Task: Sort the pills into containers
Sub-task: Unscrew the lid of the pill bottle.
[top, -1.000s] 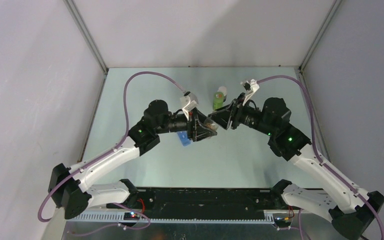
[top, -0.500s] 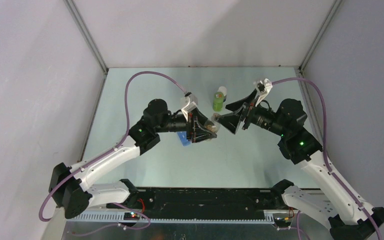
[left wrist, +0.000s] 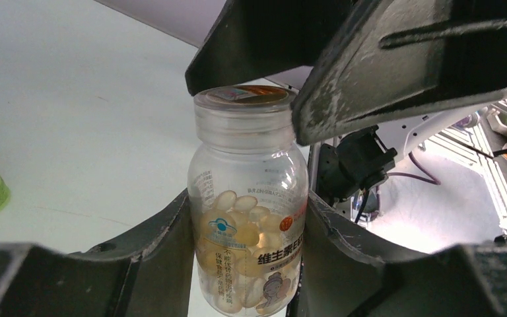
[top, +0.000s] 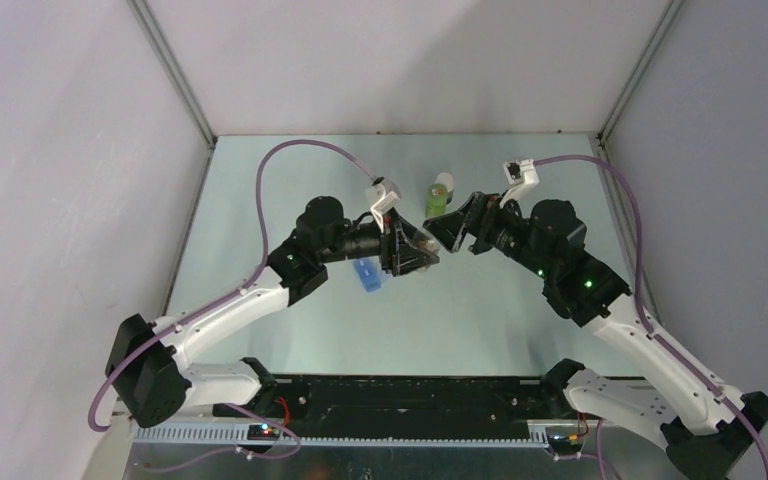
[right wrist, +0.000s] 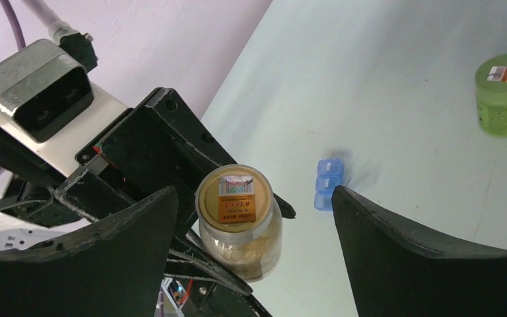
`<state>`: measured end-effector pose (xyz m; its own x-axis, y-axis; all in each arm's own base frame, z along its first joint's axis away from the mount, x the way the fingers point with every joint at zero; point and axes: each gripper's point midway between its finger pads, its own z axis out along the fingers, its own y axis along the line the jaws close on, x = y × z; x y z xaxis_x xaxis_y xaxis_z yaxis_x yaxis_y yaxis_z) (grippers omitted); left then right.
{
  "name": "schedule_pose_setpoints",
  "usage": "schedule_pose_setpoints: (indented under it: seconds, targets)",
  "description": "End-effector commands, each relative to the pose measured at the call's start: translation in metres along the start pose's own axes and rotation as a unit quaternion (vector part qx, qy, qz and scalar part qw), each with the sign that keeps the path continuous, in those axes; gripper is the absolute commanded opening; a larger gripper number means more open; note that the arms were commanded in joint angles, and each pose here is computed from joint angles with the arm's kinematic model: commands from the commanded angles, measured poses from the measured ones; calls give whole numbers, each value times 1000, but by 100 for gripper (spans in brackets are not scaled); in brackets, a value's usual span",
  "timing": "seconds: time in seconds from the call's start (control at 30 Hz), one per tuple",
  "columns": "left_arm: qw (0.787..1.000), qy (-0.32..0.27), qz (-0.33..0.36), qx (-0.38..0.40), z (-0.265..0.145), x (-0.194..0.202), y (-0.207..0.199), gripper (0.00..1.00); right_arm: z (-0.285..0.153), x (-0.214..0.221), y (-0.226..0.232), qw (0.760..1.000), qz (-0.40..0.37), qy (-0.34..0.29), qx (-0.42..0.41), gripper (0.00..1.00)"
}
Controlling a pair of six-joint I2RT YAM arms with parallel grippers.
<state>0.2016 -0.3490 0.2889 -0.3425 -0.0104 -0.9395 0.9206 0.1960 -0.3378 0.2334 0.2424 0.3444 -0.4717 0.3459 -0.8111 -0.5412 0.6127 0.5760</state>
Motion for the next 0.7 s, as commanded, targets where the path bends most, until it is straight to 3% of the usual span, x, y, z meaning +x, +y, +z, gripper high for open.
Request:
schedule_pose_setpoints:
  seconds: [0.0,0.07,0.17,0.27,0.43,0.67]
  targets:
    - [999,-49,13,-4,1,-33,-4,0,8,-20,12,999,34,-41,-3,89]
    - [999,-50,11,-3,0,-33,-4,0,11,-17,10,999,36,-38,2,84]
    - [999,-52,10,-5,-3,-32,-5,0,12,-15,9,999,35,-34,3,66]
    - [998,-55,6,-3,-4,-34,-8,0,10,-14,13,999,31,-30,-7,55]
    - [998,-57,6,1,-6,-39,-12,0,5,-13,27,999,9,-19,-46,24]
    - [999,-36,-1,17,-7,-33,-19,0,-22,1,54,976,-122,33,-180,17]
